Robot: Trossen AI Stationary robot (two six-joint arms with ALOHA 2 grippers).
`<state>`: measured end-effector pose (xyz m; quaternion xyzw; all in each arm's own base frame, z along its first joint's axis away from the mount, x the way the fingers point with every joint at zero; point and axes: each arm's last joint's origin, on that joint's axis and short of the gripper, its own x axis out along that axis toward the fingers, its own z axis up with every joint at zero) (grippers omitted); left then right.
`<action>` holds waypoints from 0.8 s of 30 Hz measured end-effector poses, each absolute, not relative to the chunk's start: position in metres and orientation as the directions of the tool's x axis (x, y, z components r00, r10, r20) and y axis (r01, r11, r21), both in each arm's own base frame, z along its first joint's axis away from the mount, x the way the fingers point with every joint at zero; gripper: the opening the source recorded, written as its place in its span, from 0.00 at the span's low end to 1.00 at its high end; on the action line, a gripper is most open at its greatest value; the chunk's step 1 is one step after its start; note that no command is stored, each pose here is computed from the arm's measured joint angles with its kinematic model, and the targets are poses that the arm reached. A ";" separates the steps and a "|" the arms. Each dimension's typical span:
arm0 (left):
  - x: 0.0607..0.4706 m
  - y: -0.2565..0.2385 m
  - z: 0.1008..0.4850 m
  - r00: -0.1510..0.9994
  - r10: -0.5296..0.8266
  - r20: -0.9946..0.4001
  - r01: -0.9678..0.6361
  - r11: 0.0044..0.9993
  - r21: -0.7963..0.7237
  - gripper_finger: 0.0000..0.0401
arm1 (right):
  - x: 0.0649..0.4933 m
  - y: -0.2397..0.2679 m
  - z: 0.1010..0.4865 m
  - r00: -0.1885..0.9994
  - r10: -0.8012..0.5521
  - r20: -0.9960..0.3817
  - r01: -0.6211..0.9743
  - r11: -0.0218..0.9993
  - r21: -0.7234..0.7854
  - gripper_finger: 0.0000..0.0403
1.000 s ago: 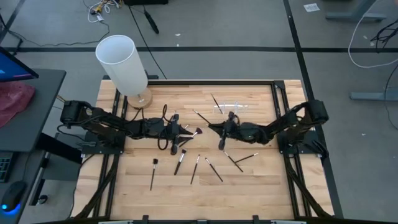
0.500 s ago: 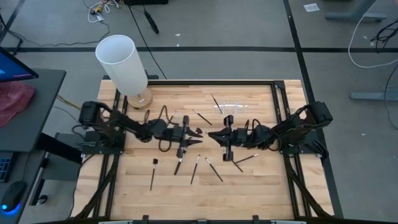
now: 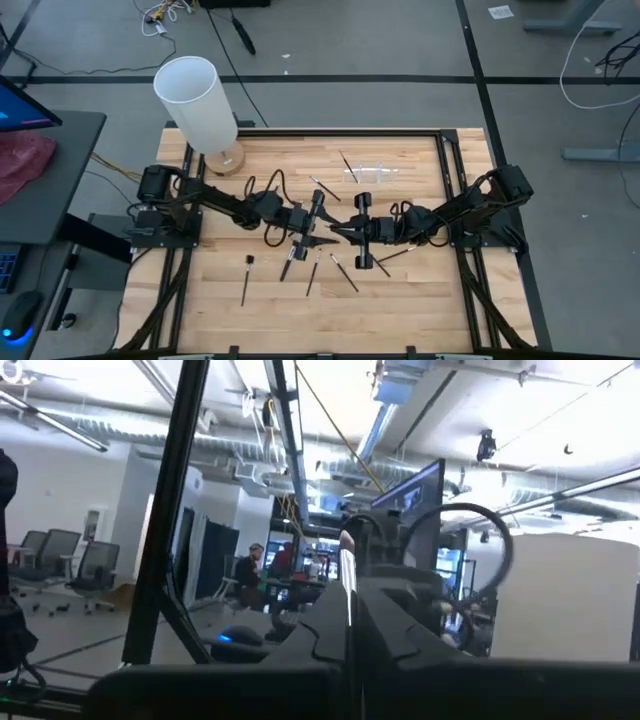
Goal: Put items in baskets/containers
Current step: Put the black eyeshadow brush into the transparent organizer
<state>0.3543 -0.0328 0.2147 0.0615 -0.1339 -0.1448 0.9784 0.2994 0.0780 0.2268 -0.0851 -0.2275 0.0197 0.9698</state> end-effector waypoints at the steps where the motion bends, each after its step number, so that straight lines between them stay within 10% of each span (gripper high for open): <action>1: 0.356 -0.035 0.217 0.921 -0.297 0.253 0.264 0.952 0.157 0.53 | 0.299 0.078 0.227 0.896 0.077 0.437 0.003 0.984 -0.179 0.02; 24: 0.357 -0.046 0.227 0.921 -0.230 0.314 0.179 0.967 0.182 0.04 | 0.298 0.083 0.227 0.894 0.089 0.438 0.019 0.972 -0.236 0.02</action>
